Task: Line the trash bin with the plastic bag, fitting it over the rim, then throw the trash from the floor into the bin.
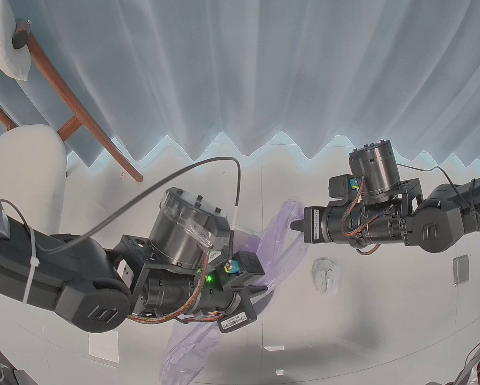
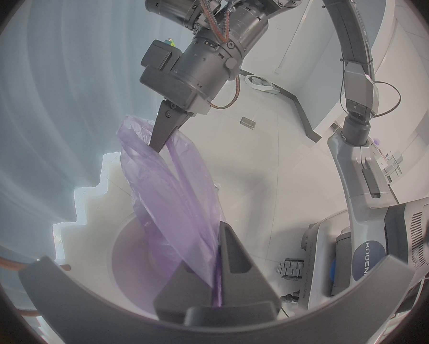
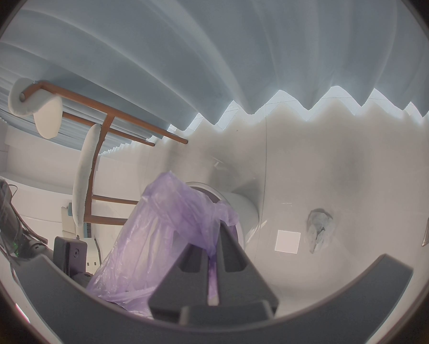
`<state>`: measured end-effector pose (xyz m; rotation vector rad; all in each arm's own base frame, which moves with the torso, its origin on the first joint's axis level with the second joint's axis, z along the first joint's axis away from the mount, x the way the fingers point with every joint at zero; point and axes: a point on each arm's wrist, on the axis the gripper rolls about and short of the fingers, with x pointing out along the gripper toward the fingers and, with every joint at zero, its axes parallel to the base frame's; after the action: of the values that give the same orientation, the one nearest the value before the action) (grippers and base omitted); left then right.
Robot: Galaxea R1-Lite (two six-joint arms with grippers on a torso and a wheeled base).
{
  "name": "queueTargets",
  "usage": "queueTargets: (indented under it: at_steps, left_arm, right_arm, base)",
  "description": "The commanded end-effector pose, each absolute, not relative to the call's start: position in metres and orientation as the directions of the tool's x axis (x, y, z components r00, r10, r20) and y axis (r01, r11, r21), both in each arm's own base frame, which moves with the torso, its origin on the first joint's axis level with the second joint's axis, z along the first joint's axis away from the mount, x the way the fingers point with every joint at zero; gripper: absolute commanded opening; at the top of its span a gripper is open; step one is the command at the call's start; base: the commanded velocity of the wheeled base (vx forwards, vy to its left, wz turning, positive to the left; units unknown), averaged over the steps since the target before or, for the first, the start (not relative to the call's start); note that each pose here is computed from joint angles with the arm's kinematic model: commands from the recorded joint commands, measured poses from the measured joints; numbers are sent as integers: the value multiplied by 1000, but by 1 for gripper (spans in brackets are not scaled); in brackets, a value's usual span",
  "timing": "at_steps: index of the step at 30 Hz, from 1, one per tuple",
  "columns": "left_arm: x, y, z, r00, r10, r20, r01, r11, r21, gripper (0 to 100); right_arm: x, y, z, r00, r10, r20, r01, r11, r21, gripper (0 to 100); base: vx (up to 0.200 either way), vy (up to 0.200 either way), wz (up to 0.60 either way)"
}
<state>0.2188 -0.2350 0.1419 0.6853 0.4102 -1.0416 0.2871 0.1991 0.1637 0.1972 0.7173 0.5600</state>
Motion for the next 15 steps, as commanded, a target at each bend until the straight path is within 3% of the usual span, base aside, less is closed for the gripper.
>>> queueTargets:
  at_steps: [1,8,9,15]
  left_arm:
    - [220,-234,140,460,-639,-616,888,342,307,0]
    - [224,-228,141,473,-631,-615,880,368,300,0]
    - [224,-228,141,472,-632,-615,881,370,296,100]
    - [218,-225,155,503,-640,-581,850,489,198,100]
  right_arm:
    - [287,198,167,626,555,-547,-422,832,360,0]
    - [288,198,171,648,568,-507,-437,823,363,0]
    - [287,198,170,646,567,-511,-435,824,363,0]
    - [279,191,164,639,557,-529,-425,830,361,0]
  base:
    - [0,0,0]
    - [0,0,0]
    - [0,0,0]
    - [0,0,0]
